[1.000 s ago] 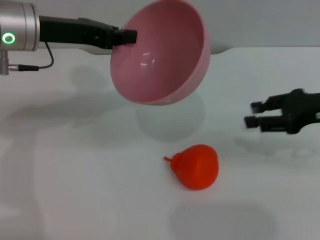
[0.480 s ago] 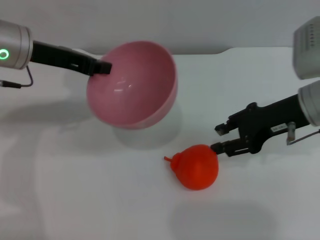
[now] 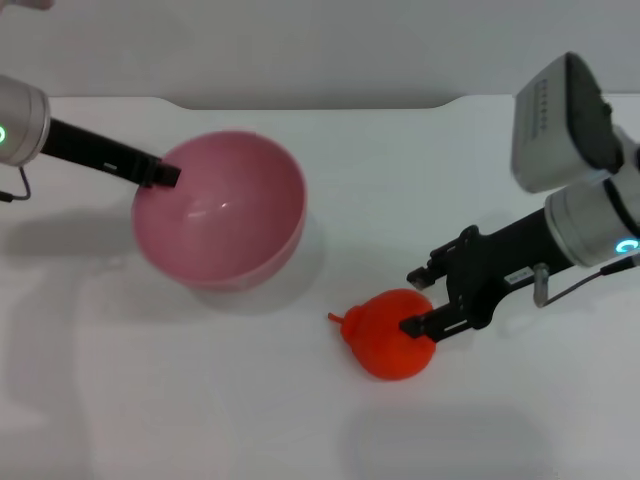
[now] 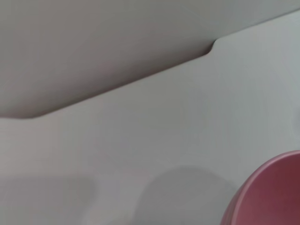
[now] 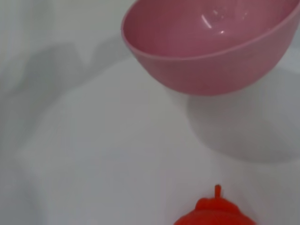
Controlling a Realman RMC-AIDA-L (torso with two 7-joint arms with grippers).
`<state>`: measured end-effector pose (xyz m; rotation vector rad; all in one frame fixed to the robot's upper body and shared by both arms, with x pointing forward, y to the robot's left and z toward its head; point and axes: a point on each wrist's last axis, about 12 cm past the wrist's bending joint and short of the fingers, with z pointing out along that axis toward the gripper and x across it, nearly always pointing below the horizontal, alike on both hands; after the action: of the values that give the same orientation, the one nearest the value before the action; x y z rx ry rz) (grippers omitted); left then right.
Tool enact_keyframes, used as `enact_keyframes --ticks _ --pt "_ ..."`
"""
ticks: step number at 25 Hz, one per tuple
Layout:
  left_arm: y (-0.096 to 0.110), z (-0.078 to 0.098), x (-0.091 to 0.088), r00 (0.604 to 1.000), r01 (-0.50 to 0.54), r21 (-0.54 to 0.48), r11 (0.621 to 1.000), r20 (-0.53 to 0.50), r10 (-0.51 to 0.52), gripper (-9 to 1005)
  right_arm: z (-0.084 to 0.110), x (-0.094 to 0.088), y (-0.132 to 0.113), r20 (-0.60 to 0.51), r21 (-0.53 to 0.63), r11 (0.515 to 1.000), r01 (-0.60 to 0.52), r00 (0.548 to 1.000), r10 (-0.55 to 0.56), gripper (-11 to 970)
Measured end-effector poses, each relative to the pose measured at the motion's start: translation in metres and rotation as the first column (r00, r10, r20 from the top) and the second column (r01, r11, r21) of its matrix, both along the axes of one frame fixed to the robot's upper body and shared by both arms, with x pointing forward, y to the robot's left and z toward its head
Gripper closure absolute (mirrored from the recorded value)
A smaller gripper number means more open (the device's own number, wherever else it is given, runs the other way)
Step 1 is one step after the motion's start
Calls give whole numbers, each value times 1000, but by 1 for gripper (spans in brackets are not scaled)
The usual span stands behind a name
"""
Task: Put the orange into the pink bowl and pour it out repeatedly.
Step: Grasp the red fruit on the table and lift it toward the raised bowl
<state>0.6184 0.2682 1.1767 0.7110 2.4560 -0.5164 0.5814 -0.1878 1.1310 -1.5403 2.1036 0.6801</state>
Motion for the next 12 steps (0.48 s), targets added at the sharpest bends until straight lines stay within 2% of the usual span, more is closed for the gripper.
enact_keyframes --ticks 4,12 --pt "1 -3 0 1000 -12 39 999 -18 12 903 -5 -1 5 -3 -26 1000 -9 1000 9 315" --pt "0 -5 -1 1000 -12 47 999 -27 13 901 -24 4 6 -30 -82 996 25 999 -27 318"
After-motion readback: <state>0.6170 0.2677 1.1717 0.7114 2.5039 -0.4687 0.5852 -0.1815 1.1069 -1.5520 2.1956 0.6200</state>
